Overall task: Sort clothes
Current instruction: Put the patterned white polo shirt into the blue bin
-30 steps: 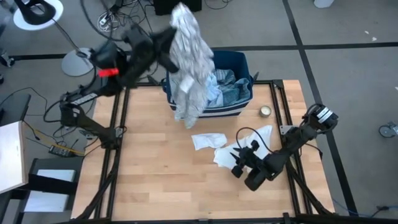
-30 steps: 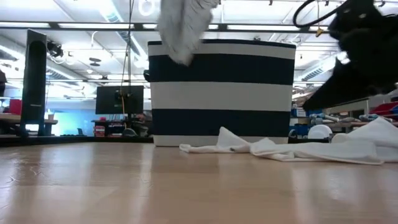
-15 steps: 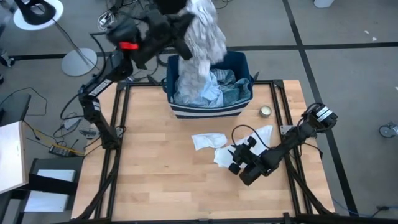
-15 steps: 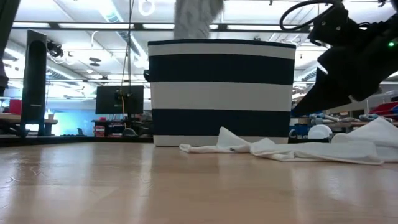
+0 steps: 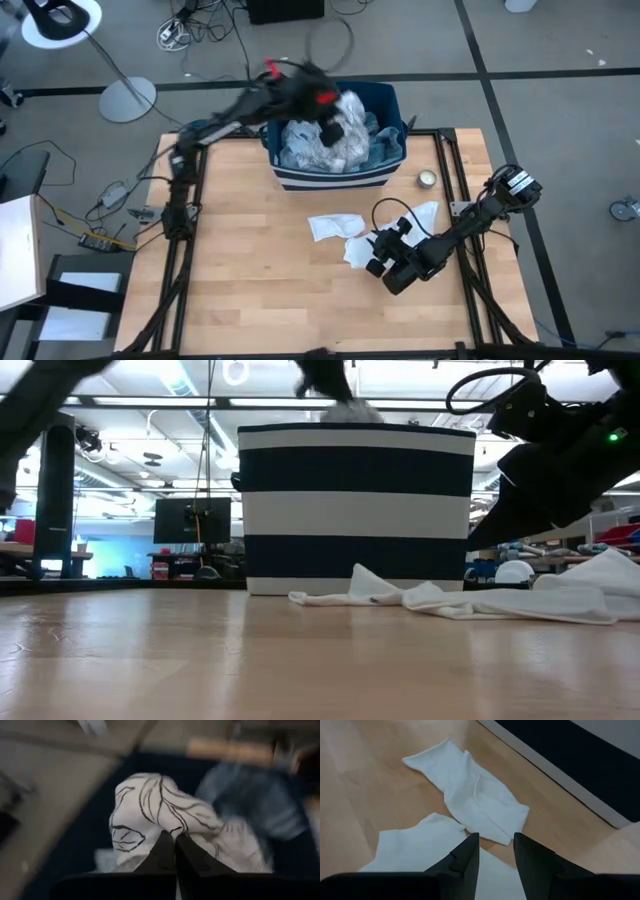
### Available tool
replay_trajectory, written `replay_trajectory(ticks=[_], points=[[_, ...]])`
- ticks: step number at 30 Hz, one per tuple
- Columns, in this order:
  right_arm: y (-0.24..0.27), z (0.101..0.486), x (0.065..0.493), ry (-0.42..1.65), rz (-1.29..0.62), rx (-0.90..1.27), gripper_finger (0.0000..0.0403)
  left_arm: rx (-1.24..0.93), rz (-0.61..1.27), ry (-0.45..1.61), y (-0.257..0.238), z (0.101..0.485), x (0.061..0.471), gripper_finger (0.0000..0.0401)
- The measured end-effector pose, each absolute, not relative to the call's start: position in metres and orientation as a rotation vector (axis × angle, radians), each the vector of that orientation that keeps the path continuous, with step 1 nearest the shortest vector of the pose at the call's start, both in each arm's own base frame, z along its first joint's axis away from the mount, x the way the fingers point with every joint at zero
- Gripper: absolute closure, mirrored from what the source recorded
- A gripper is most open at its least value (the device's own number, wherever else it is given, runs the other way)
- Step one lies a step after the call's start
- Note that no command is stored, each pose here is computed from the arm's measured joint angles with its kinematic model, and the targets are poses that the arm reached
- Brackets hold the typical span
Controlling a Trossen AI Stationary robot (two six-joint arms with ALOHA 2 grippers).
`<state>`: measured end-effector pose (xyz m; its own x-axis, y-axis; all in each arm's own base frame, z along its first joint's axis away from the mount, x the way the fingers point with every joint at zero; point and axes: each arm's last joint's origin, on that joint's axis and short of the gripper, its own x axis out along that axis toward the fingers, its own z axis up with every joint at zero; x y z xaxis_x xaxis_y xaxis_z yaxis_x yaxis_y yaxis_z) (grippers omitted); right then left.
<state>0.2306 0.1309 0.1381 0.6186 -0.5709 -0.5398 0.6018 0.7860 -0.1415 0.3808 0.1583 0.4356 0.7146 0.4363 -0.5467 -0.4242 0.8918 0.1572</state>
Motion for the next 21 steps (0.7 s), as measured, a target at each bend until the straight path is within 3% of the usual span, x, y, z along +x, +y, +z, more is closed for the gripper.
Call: replay_trajectory(ticks=[6, 11, 16, 21], points=[[0.131, 0.138, 0.231, 0.617, -0.665, 0.064, 0.0282, -0.091, 0.435, 0.87, 0.188, 0.339, 0.432, 0.0392], [0.131, 0.137, 0.231, 0.626, -0.658, 0.059, 0.0282, -0.202, 0.445, 0.965, 0.202, 0.281, 0.454, 0.0363], [0.131, 0.137, 0.23, 0.642, -0.647, 0.055, 0.0282, -0.27, 0.398, 0.999, 0.209, 0.269, 0.454, 0.0323], [0.131, 0.137, 0.23, 0.648, -0.642, 0.039, 0.0282, -0.306, 0.327, 0.961, 0.208, 0.292, 0.441, 0.0295]])
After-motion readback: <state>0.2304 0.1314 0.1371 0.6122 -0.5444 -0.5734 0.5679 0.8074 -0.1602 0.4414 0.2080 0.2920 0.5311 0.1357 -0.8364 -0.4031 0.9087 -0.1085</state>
